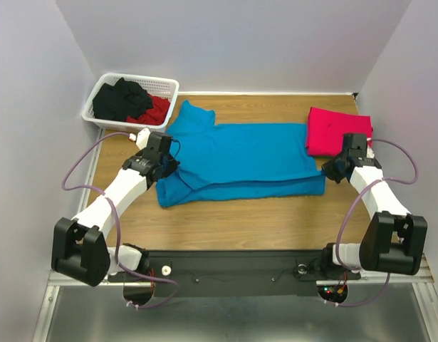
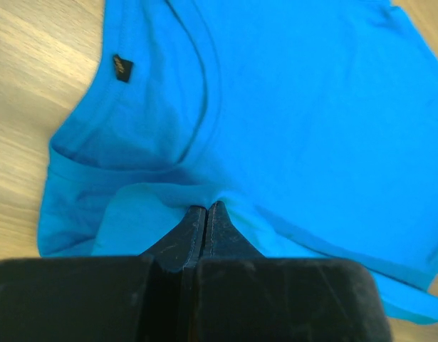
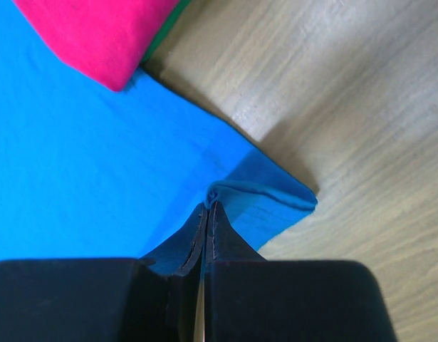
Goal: Fold and stack the t-shirts
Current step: Fold the tshirt
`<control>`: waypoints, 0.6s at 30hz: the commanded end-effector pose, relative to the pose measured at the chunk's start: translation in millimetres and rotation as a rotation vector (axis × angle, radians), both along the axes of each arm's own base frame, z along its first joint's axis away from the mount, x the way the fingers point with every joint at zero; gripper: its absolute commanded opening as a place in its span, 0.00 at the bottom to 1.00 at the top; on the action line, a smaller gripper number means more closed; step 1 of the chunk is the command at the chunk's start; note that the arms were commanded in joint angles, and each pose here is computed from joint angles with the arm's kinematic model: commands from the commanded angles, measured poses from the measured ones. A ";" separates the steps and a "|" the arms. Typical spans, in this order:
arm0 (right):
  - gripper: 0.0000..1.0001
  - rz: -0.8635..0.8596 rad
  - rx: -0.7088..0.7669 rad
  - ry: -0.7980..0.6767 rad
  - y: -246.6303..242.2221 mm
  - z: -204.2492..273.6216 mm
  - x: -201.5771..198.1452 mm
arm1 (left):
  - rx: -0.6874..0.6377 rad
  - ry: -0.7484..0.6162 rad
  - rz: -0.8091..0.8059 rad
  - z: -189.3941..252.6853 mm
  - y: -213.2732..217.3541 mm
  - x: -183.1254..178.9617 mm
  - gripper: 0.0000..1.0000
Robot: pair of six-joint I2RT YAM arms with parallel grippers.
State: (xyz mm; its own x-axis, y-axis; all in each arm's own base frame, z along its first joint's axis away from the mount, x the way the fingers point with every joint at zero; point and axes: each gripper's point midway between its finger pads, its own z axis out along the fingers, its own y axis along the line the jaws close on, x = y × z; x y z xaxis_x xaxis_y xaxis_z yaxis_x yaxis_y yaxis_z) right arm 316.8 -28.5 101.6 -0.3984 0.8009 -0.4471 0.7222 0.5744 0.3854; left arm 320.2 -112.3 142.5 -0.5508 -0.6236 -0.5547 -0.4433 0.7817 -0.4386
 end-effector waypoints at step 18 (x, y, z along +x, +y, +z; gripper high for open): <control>0.02 0.111 -0.039 -0.068 -4.8 -9.2 72.2 | 0.082 -0.048 -0.193 -19.4 3.4 104.8 0.00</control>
State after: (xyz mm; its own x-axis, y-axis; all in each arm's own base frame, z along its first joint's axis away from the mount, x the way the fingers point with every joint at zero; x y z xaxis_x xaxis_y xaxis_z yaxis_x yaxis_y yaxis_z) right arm 357.7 -32.7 73.6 -0.4451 0.7768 -0.4454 0.7039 0.6110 0.3622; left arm 393.8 -98.7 98.3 -0.6378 -0.5242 -0.5644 -0.3803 0.8515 -0.3610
